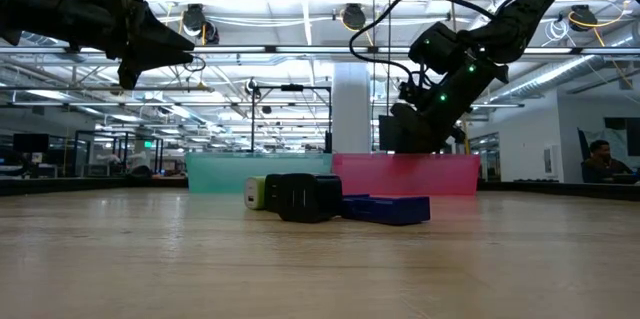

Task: Sort charging adapters and watches
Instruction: Put the red charging adapter in the red bin, then put the white watch in the blue bin

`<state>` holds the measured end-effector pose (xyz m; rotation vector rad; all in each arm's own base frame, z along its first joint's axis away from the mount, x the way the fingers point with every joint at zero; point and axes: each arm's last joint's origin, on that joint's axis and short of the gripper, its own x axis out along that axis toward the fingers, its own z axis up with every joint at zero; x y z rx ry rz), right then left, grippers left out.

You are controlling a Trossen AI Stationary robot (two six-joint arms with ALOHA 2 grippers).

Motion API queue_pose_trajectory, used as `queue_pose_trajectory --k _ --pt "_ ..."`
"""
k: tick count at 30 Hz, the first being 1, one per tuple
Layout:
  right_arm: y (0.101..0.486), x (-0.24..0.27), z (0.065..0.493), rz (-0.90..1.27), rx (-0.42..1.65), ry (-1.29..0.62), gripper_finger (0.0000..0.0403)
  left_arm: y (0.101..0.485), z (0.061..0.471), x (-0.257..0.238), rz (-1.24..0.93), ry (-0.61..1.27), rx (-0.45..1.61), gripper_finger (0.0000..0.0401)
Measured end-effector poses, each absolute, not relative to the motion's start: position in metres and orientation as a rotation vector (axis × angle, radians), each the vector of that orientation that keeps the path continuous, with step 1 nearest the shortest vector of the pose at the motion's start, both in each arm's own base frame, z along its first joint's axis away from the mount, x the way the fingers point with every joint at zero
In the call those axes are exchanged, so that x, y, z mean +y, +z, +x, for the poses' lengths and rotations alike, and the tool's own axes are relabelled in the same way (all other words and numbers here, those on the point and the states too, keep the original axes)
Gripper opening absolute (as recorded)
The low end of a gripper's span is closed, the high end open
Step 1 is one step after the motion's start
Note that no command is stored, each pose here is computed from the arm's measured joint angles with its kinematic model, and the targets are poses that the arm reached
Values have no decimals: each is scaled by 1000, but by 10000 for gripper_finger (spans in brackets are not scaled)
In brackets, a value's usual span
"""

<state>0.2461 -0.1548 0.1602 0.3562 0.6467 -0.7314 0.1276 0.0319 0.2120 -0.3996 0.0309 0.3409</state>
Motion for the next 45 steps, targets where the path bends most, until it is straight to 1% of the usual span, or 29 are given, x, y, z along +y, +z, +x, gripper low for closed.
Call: queue_pose_trajectory --k 5,16,25,29,34,41,45 --pt "161 -155 247 356 637 -727 164 212 128 32 -399 341 31 108" --pt "161 -155 247 349 641 -724 172 212 128 32 -399 341 31 108" --pt "161 -155 246 333 651 -718 210 212 128 32 -399 341 31 108" --pt "172 -152 244 326 614 -712 218 212 128 32 -399 341 31 108" --pt "194 -140 233 339 601 -701 213 212 128 32 -400 341 31 108" --pt "221 -108 208 357 654 -656 195 212 128 32 -399 341 31 108" --pt "220 -88 194 352 616 -644 185 212 128 32 -399 341 31 108"
